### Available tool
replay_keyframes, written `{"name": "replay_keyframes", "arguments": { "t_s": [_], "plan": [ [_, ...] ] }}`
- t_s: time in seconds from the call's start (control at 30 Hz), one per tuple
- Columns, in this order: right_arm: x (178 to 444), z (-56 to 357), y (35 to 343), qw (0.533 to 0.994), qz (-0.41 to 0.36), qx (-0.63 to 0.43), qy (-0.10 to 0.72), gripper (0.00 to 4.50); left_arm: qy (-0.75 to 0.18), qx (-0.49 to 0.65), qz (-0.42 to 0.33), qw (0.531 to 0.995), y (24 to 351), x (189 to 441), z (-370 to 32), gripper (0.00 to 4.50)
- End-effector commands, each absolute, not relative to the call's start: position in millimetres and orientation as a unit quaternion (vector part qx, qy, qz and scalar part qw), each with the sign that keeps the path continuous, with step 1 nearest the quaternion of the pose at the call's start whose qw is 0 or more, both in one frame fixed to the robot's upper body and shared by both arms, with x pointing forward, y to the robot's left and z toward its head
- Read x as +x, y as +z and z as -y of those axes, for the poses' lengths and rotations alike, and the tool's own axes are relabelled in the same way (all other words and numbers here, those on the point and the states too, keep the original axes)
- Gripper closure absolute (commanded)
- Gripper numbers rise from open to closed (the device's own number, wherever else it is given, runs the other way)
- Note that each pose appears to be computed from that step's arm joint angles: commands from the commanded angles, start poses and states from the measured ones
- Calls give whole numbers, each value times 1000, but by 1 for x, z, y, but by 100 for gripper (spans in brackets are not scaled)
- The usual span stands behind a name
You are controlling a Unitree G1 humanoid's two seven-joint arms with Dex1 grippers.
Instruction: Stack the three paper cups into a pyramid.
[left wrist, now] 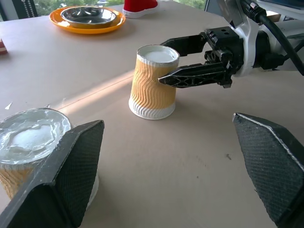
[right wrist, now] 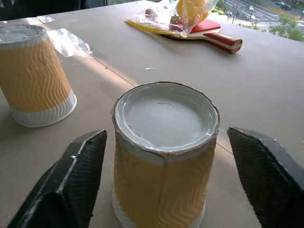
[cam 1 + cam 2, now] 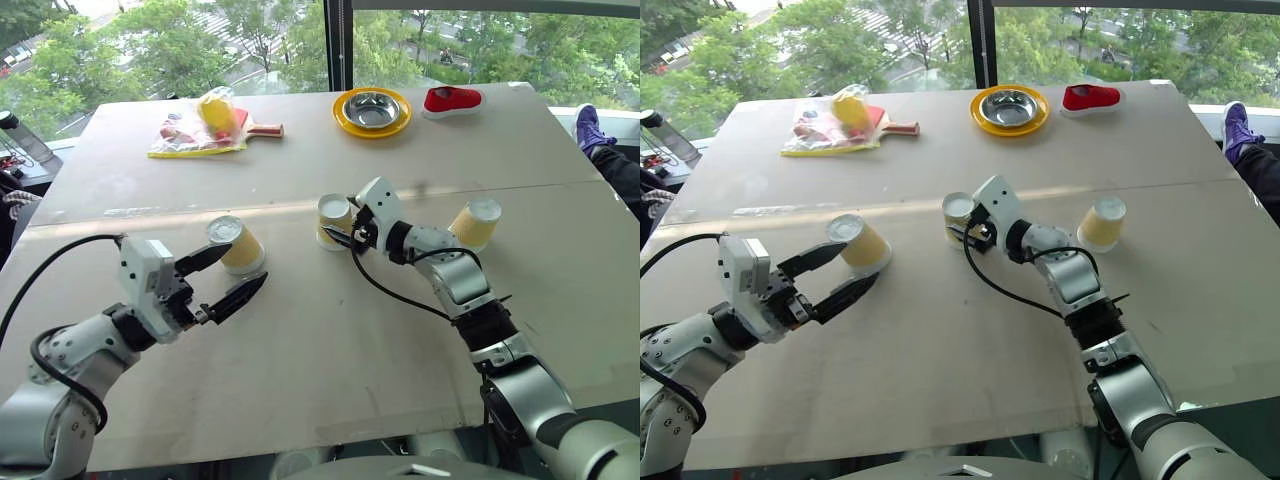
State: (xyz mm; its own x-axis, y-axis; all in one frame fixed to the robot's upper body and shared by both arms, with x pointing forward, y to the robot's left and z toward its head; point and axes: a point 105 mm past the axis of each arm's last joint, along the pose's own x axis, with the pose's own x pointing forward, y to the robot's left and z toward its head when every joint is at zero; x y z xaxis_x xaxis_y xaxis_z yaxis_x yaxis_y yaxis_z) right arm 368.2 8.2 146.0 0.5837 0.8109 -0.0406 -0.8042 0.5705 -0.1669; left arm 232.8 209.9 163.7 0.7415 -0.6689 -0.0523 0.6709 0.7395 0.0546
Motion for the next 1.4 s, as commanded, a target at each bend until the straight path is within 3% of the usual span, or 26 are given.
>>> {"name": "replay_keyframes", "arguments": {
  "t_s": [0.03, 0.23, 0.4, 0.57, 0.67, 0.8, 1.27, 1.37, 1.4],
  "plan": [
    [361, 4, 172, 886, 73, -88, 449, 3, -402, 32, 2, 915, 171, 225, -192, 0],
    [323, 44, 172, 881, 57, -110, 457, 3, -471, 33, -11, 882, 169, 219, -162, 0],
    [331, 116, 211, 941, 157, -131, 269, 3, -507, 39, 18, 861, 185, 233, -131, 0],
    [336, 174, 202, 967, 129, -158, 155, 3, -530, 47, 25, 846, 193, 243, -114, 0],
    [335, 185, 192, 973, 106, -152, 139, 3, -541, 53, 21, 839, 193, 245, -111, 0],
    [338, 188, 159, 987, 42, -64, 139, 3, -564, 73, 23, 822, 205, 252, -103, 0],
    [345, 192, 152, 992, 37, 20, 117, 3, -576, 85, 24, 813, 212, 248, -102, 0],
    [344, 189, 152, 991, 42, 20, 125, 84, -589, 80, 22, 804, 212, 243, -100, 0],
    [344, 188, 152, 991, 42, 18, 127, 132, -589, 81, 20, 803, 211, 242, -100, 0]
  ]
}}
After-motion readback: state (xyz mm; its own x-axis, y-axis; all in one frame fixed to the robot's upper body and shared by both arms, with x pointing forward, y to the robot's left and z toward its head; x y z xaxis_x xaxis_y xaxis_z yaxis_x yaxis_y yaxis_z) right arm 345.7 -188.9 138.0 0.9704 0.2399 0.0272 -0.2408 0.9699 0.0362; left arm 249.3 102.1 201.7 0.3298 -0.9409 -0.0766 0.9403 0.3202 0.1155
